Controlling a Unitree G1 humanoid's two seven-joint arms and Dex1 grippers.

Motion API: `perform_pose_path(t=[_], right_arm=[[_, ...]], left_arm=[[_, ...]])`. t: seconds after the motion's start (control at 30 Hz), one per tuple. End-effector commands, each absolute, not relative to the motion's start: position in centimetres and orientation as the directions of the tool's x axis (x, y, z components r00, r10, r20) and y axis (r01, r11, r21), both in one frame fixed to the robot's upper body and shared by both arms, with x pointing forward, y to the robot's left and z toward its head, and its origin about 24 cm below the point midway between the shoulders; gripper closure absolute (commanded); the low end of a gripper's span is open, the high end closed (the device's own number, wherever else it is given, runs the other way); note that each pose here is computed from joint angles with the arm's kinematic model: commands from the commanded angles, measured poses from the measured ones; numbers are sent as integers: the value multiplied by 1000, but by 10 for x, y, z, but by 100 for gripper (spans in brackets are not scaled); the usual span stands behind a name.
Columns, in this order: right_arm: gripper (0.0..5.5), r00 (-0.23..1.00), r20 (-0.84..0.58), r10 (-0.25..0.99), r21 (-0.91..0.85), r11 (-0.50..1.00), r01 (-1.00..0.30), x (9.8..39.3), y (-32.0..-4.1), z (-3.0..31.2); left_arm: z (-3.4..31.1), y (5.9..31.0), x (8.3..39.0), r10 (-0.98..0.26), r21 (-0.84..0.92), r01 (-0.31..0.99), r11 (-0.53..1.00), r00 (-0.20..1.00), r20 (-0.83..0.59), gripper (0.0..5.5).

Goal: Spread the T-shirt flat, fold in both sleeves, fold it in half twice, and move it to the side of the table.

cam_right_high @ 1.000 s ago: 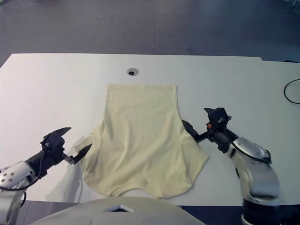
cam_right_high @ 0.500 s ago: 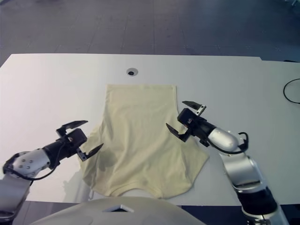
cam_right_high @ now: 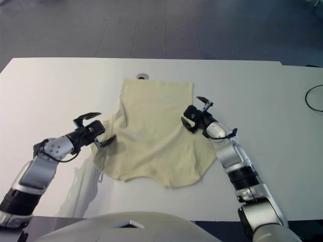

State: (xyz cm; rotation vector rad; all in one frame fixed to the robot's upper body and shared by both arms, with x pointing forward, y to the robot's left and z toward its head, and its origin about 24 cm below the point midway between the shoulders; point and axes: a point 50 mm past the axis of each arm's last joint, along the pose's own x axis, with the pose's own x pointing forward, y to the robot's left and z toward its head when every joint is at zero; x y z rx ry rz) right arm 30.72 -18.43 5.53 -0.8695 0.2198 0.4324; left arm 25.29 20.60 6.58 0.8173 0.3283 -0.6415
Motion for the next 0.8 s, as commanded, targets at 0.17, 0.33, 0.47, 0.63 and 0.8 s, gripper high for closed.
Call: perform_pose_path(t=[0.17, 0.33, 0.47, 0.63, 0.8], right_arm=[[10, 913, -306, 271, -692, 596, -408, 328, -186, 49], [10, 905, -138, 401, -629, 671, -393, 329, -176, 81], [10, 868, -87, 489, -605, 666, -435, 314, -172, 103], [10, 899, -84, 430, -522, 750, -408, 289, -187, 128], [10, 929, -120, 351, -334, 866, -371, 254, -198, 136]], left_arm=[[49, 208, 245, -378, 496, 677, 544, 725, -576, 11], [64, 197, 241, -412, 483, 658, 577, 746, -523, 11], [91, 201, 250, -397, 533, 587, 609, 808, -436, 11], [129, 225, 238, -321, 544, 463, 700, 884, -340, 11], [116, 240, 192, -220, 333, 368, 868, 887, -407, 11]])
